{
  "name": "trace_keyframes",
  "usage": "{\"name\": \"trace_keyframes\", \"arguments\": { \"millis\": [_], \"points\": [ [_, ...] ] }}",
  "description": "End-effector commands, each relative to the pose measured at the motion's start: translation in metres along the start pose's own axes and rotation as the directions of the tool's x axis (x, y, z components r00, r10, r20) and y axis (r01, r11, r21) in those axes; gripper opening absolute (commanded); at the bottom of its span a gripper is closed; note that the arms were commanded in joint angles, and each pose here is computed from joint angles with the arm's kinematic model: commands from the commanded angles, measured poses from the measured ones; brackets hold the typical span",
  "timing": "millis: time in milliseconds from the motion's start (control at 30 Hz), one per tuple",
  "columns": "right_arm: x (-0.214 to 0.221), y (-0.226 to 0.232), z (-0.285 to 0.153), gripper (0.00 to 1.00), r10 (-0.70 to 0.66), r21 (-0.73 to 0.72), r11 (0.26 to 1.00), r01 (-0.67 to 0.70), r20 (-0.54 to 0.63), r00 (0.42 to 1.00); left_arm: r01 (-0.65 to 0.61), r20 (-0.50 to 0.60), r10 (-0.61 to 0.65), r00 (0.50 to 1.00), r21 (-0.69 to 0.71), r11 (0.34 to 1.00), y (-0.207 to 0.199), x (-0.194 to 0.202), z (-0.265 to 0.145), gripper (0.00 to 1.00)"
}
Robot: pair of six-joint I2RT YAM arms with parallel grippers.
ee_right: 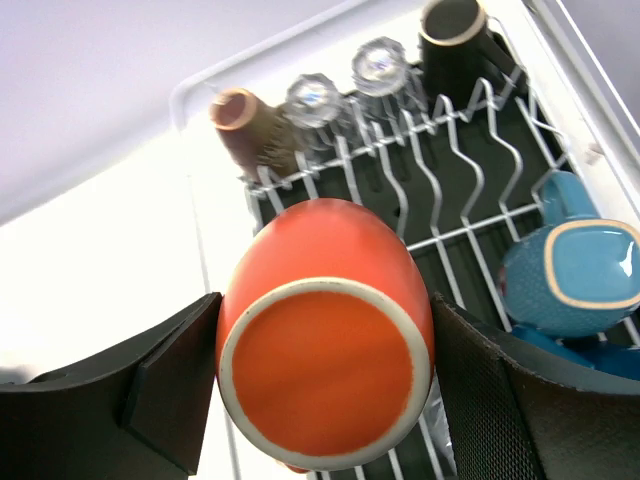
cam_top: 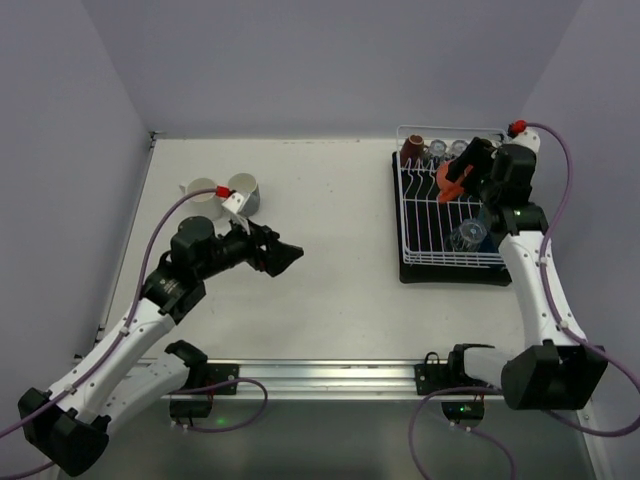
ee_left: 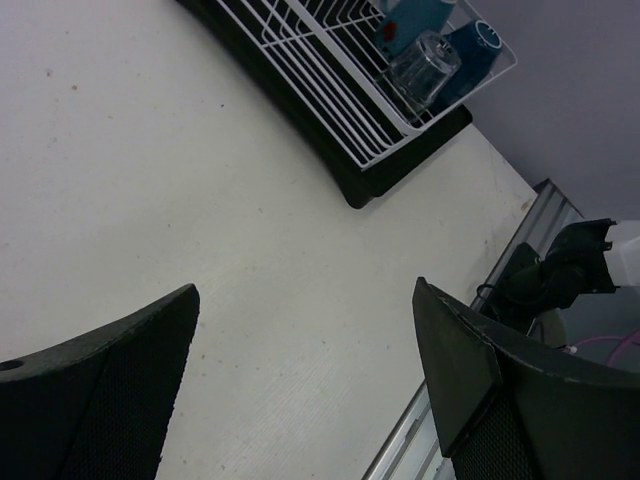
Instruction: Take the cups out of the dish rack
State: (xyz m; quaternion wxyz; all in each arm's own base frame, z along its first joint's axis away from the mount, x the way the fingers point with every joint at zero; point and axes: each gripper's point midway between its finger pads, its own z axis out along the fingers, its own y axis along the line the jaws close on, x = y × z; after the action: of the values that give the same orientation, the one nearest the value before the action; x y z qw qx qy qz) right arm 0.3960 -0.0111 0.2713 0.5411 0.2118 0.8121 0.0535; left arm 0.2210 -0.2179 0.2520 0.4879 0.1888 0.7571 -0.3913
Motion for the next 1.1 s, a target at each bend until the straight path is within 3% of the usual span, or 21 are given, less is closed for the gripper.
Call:
{"name": "trace_keyframes", "arguments": {
  "millis": [0, 133, 167, 267, 400, 533, 733, 1000, 1067],
  "points": [
    [-0.029, 0.036, -0.031, 0.40, 0.098, -0.191, 0.979, -0.077, 0.102, 0.990, 0.058, 0.101, -0.072, 0.992, 0.137, 0.989, -0.032, -0.041, 0.004, 0.90],
    [0.000, 0.069, -0.066, 0.40, 0.159, -0.385, 0.913, -0.138, 0.024, 0.987, 0.127, 0.099, -0.157, 0.983, 0.259, 0.957, -0.050, -0.050, 0.021, 0.87],
    [0.001, 0.086, -0.085, 0.40, 0.193, -0.487, 0.856, -0.174, -0.011, 0.981, 0.149, 0.095, -0.185, 0.978, 0.295, 0.944, -0.054, -0.053, 0.028, 0.87],
    [0.019, 0.107, -0.111, 0.40, 0.247, -0.620, 0.742, -0.255, -0.101, 0.964, 0.165, 0.101, -0.217, 0.971, 0.375, 0.912, -0.068, -0.059, 0.041, 0.85],
    [0.044, 0.137, -0.150, 0.39, 0.212, -0.755, 0.585, -0.297, -0.211, 0.954, 0.204, 0.095, -0.267, 0.959, 0.423, 0.883, -0.082, -0.066, 0.057, 0.82],
    [0.062, 0.155, -0.174, 0.39, 0.199, -0.810, 0.481, -0.335, -0.272, 0.942, 0.253, 0.054, -0.307, 0.950, 0.440, 0.862, -0.085, -0.060, 0.080, 0.82],
    [0.083, 0.174, -0.185, 0.39, 0.169, -0.825, 0.399, -0.399, -0.362, 0.917, 0.275, 0.041, -0.340, 0.940, 0.504, 0.819, -0.102, -0.061, 0.093, 0.77],
    [0.099, 0.183, -0.183, 0.39, 0.163, -0.816, 0.350, -0.460, -0.430, 0.888, 0.266, 0.052, -0.356, 0.933, 0.566, 0.780, -0.118, -0.067, 0.089, 0.54],
    [0.105, 0.186, -0.182, 0.39, 0.162, -0.806, 0.320, -0.498, -0.472, 0.867, 0.267, 0.056, -0.366, 0.929, 0.580, 0.769, -0.120, -0.069, 0.088, 0.39]
  ]
}}
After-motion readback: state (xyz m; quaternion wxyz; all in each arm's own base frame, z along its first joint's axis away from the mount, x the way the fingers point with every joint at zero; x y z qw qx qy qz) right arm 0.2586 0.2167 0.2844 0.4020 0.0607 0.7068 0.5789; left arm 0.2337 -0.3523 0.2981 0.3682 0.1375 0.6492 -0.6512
